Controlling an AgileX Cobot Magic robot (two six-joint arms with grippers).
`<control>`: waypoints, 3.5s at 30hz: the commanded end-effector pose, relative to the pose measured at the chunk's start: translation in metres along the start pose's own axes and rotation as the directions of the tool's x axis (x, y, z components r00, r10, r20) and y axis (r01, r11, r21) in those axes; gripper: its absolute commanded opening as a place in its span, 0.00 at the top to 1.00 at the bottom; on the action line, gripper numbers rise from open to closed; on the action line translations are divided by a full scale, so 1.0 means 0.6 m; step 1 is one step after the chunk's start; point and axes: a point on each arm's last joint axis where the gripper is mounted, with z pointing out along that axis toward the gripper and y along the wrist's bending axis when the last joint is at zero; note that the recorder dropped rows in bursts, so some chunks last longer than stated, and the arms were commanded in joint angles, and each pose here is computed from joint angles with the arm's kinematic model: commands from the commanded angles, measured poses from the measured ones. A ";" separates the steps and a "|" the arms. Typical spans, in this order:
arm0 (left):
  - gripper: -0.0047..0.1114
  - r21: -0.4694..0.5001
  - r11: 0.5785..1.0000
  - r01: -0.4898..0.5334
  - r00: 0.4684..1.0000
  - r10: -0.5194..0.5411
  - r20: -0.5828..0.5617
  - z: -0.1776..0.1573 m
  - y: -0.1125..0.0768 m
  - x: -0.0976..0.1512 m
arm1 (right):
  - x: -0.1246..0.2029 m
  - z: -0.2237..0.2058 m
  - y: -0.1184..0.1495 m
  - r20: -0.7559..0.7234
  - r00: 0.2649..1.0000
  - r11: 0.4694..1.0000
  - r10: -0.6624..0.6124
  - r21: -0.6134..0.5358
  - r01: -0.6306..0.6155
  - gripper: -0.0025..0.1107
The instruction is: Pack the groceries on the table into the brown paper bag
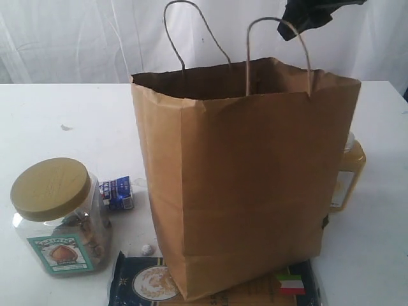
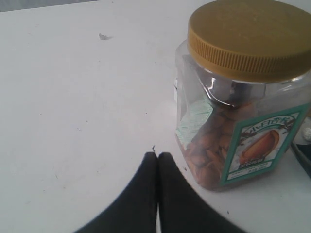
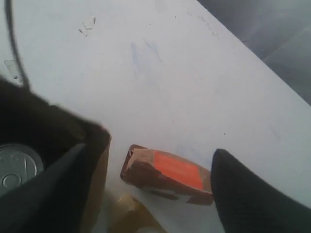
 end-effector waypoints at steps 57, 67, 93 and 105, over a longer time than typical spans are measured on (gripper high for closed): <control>0.96 -0.002 1.000 -0.002 1.000 0.002 -0.005 0.001 0.000 0.004 | -0.049 0.192 -0.012 0.288 0.947 0.989 0.145 -0.005 -0.150 0.98; 0.96 -0.002 1.000 -0.002 1.000 0.002 -0.005 0.001 0.000 0.004 | -0.068 0.192 -0.005 0.317 0.937 0.989 0.145 -0.011 -0.150 0.98; 0.96 -0.002 1.000 -0.002 1.000 0.002 -0.005 0.001 0.000 0.004 | -0.038 0.144 0.003 0.100 0.990 0.995 0.098 0.012 -0.100 0.35; 0.96 -0.002 1.000 -0.002 1.000 0.002 -0.005 0.001 0.000 0.004 | -0.042 0.109 0.000 0.139 0.985 0.994 0.099 0.030 -0.104 0.35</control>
